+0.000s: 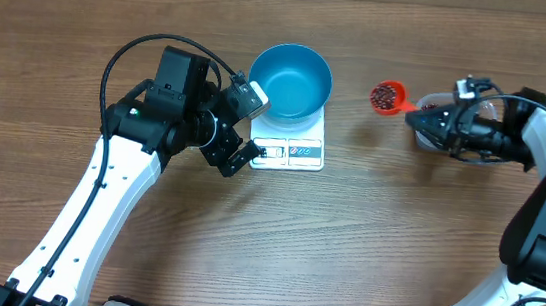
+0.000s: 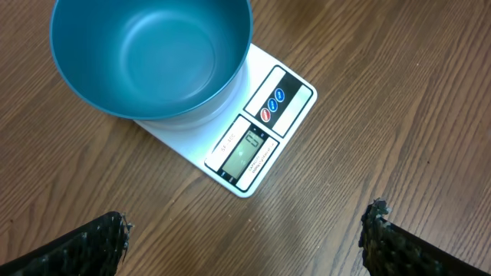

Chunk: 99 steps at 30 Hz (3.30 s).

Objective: Scoop item into bowl and weigh 150g on scale
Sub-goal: 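Carry the filled scoop left over the blue bowl and tip it, then tip the red scoop over the blue bowl, pouring beans in, then carry the empty scoop right back to the bean tub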

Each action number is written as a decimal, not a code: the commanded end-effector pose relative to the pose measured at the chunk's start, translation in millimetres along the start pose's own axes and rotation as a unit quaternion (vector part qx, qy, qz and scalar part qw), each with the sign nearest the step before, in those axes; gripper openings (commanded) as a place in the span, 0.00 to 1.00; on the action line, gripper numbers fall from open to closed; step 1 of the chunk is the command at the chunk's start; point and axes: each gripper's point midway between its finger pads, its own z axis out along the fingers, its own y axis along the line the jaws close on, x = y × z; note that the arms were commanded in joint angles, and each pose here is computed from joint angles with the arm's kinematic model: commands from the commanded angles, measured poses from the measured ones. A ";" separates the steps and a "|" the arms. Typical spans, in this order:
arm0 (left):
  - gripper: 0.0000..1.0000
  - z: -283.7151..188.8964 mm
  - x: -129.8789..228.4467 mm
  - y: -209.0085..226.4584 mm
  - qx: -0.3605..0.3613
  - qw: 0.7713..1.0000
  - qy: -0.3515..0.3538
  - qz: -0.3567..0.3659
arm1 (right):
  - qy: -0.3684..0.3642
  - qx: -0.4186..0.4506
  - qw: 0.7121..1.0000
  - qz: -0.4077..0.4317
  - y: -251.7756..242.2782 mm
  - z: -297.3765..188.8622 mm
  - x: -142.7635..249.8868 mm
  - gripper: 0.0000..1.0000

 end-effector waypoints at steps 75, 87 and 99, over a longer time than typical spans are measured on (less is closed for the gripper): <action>1.00 2.4 1.7 -0.3 0.004 1.000 0.001 -0.009 | 0.041 0.546 0.739 -0.393 59.1 176.1 -7.0 0.04; 1.00 2.4 1.7 -0.3 0.004 1.000 0.001 -0.009 | 0.021 0.470 0.816 -0.335 105.2 108.4 -4.9 0.04; 1.00 2.4 1.7 -0.3 0.004 1.000 0.001 -0.009 | -0.017 0.543 0.827 -0.143 57.1 -39.1 -20.4 0.04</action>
